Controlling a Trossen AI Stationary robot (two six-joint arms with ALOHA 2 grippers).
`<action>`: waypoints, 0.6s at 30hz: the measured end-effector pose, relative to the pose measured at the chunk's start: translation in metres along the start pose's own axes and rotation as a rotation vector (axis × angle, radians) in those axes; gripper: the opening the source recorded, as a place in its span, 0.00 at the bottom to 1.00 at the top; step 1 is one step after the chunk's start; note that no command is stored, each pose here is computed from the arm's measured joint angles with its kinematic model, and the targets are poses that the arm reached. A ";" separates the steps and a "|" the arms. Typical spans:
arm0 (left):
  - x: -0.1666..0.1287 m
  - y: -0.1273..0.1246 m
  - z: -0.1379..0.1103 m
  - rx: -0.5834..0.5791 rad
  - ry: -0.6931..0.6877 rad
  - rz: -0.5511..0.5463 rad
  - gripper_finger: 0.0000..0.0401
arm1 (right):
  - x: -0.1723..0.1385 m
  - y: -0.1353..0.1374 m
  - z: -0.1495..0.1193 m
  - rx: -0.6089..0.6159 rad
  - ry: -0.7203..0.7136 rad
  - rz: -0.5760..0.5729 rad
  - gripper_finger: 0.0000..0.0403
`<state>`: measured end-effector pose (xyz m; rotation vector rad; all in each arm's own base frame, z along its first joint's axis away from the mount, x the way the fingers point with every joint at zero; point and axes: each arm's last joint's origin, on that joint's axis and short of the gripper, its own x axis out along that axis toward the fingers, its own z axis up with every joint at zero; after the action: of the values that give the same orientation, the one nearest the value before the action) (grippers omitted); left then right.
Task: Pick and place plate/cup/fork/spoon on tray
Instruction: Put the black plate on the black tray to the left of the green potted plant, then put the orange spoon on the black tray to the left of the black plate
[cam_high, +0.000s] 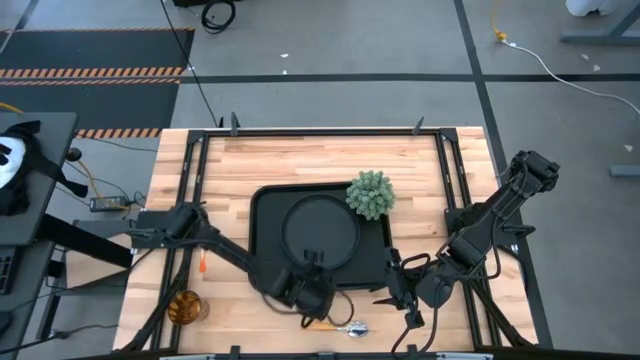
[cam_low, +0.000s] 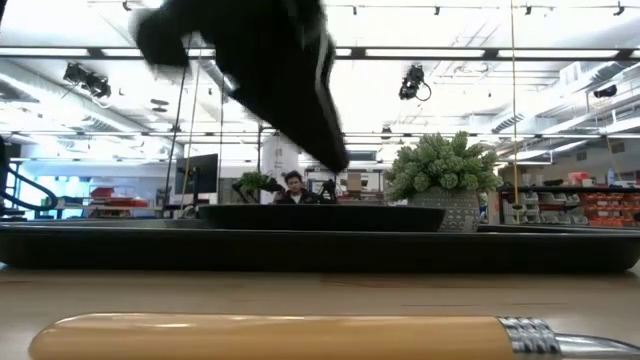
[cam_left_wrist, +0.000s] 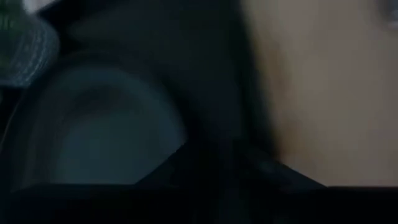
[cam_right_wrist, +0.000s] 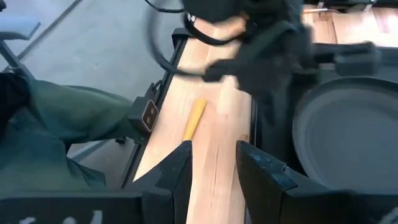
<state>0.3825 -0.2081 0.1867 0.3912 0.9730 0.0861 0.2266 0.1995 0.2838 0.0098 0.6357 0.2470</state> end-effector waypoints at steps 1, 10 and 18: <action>-0.007 -0.005 0.002 0.006 -0.010 -0.010 0.25 | 0.000 0.000 0.001 0.002 -0.006 0.003 0.32; -0.041 -0.048 -0.004 0.018 -0.082 0.026 0.21 | 0.006 0.005 0.005 0.028 -0.038 0.088 0.32; -0.062 -0.077 -0.015 -0.042 -0.112 -0.026 0.19 | 0.070 0.039 -0.006 0.178 -0.162 0.138 0.31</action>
<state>0.3272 -0.2908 0.1999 0.3415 0.8644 0.0606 0.2688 0.2531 0.2408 0.2436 0.4941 0.3190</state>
